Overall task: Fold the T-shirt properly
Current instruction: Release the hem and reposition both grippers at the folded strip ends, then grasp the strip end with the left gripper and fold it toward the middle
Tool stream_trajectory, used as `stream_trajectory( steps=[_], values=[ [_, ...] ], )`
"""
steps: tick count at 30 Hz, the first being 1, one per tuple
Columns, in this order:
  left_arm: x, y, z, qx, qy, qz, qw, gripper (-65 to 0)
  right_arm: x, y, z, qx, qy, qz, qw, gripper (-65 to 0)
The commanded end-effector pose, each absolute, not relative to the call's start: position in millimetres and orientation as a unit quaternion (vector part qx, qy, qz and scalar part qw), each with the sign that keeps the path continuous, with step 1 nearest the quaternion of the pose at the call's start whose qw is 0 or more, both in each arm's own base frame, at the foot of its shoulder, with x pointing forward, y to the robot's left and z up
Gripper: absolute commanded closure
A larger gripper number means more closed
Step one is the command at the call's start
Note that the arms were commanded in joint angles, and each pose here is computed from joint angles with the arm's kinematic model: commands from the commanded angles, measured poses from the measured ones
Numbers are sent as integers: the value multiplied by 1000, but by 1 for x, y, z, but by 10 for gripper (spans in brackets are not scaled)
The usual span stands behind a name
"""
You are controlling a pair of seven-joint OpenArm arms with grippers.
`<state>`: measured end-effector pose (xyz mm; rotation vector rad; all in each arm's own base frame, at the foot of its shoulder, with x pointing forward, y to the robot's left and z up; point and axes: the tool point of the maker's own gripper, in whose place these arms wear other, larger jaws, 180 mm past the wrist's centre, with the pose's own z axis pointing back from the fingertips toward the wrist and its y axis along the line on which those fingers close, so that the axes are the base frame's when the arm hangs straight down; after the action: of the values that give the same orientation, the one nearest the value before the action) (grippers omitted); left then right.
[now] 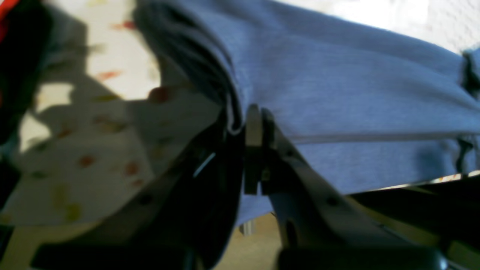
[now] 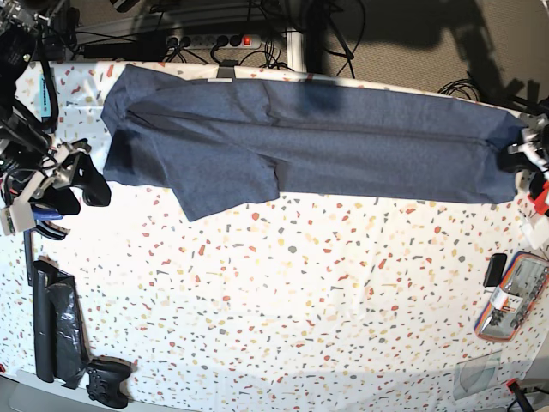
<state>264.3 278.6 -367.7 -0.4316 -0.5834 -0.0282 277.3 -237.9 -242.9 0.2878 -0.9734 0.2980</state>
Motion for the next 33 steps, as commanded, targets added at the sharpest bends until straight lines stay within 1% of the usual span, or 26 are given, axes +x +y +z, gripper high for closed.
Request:
stream_trajectory(
  steps=[1,6,9,12,15,17,19,24,32,33],
  values=[
    [275,268,-346,-217,-321,-36,921,0,282,-234,-230,138,-484,152,850,-376],
    [266,186,-309,-255,-394,-92,878,0,283,-219,-246,141,-466,166,858,-376],
    [255,148,-288,-278,-435,-95,851,0,283,-207,-254,147,-457,175,860,-376],
    [248,120,-277,-310,-456,-80,831,0,283,-194,-260,160,-457,176,857,-376],
    [243,89,-280,-344,-444,-89,822,0,283,-187,-261,171,-458,174,855,-376],
    [241,68,-286,-351,-431,-109,824,0,283,-186,-262,173,-459,172,854,-376],
    [241,52,-294,-345,-414,-119,834,0,283,-186,-262,173,-459,172,855,-376],
    [239,28,-311,-311,-398,-146,851,0,283,-186,-262,174,-458,173,854,-376],
    [234,4,-312,-311,-402,-180,842,0,283,-186,-261,175,-458,173,854,-377],
    [233,1,-311,-314,-401,-182,841,-25,283,-186,-261,175,-459,173,854,-377]
  ],
)
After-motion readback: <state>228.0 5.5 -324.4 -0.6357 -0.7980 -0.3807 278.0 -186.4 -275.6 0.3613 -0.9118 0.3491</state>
